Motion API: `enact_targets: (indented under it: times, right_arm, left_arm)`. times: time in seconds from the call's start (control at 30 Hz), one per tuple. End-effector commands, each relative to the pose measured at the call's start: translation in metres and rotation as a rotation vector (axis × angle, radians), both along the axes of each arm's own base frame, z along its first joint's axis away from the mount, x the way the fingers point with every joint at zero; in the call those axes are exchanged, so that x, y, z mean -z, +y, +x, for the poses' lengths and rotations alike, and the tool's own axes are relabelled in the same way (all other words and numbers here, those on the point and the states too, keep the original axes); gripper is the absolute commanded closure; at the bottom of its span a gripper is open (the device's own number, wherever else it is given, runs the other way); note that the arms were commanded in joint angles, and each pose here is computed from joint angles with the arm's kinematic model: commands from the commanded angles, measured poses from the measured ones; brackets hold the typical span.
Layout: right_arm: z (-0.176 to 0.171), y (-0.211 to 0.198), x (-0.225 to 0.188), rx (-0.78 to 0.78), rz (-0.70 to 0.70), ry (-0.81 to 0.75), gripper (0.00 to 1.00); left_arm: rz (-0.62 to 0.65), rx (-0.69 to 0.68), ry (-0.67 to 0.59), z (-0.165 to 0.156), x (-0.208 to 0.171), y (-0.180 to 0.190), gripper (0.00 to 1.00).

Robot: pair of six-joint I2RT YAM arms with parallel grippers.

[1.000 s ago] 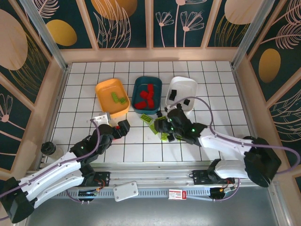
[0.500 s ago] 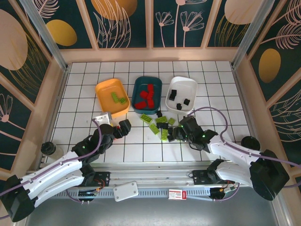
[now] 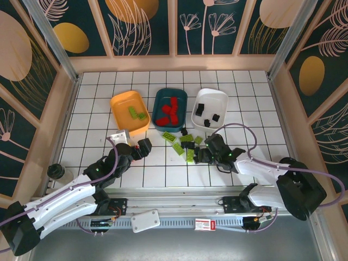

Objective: Sort the legos into containers by color
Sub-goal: Pick up the lego from the bottom-center of the table, then place the lego in the container.

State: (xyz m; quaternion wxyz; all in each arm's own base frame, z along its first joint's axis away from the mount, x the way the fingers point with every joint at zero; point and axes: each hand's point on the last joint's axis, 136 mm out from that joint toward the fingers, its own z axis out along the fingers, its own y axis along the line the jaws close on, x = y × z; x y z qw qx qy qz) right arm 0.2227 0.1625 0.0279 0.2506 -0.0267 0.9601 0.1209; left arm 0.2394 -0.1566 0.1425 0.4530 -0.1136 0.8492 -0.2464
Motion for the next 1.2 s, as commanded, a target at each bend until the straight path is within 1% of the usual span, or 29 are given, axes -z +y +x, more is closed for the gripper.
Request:
enact_targets:
  times: [0.0, 0.03, 0.07, 0.17, 0.3, 0.37, 0.5, 0.6, 0.73, 0.83, 0.93, 1.07, 1.17]
  right_arm:
    - [0.007, 0.001, 0.000, -0.007, -0.009, -0.009, 0.38]
    - [0.007, -0.001, 0.003, 0.001, -0.025, -0.003, 0.39]
    - [0.008, -0.005, 0.004, 0.019, -0.040, 0.001, 0.42]
    - [0.011, -0.011, 0.005, 0.045, -0.042, -0.002, 0.55]
    - [0.014, -0.010, -0.003, 0.042, -0.032, -0.022, 0.68]
    - [0.017, -0.010, -0.017, 0.041, -0.022, -0.054, 0.74]
    - [0.027, 0.007, -0.064, -0.013, 0.061, -0.158, 0.81]
    - [0.037, 0.044, -0.108, -0.115, 0.141, -0.238, 0.84]
    - [0.048, 0.126, -0.148, -0.314, 0.222, -0.306, 0.84]
    - [0.063, 0.185, -0.155, -0.426, 0.273, -0.315, 0.84]
    - [0.086, 0.238, -0.163, -0.508, 0.317, -0.333, 0.84]
    - [0.120, 0.297, -0.146, -0.573, 0.319, -0.302, 0.83]
    - [0.140, 0.329, -0.130, -0.598, 0.317, -0.276, 0.83]
  left_arm:
    - [0.001, -0.010, 0.002, 0.001, 0.003, 0.001, 0.02]
    - [0.002, -0.010, 0.002, 0.001, 0.004, 0.001, 0.02]
    - [0.004, -0.010, 0.003, 0.001, 0.004, 0.001, 0.01]
    - [0.009, -0.008, 0.007, 0.001, 0.006, 0.001, 0.02]
    - [0.015, -0.009, 0.012, 0.000, 0.007, 0.002, 0.02]
    - [0.016, -0.009, 0.009, 0.000, 0.006, 0.002, 0.02]
    - [0.027, -0.028, -0.007, 0.000, 0.001, 0.008, 0.02]
    - [0.040, -0.076, -0.025, 0.002, -0.007, 0.018, 0.01]
    - [0.060, -0.136, -0.049, 0.002, -0.020, 0.032, 0.02]
    - [0.062, -0.141, -0.061, 0.001, -0.026, 0.036, 0.01]
    - [0.051, -0.133, -0.064, -0.001, -0.029, 0.036, 0.01]
    - [0.023, -0.113, -0.069, -0.004, -0.032, 0.034, 0.01]
    - [0.021, -0.115, -0.065, -0.005, -0.032, 0.035, 0.01]
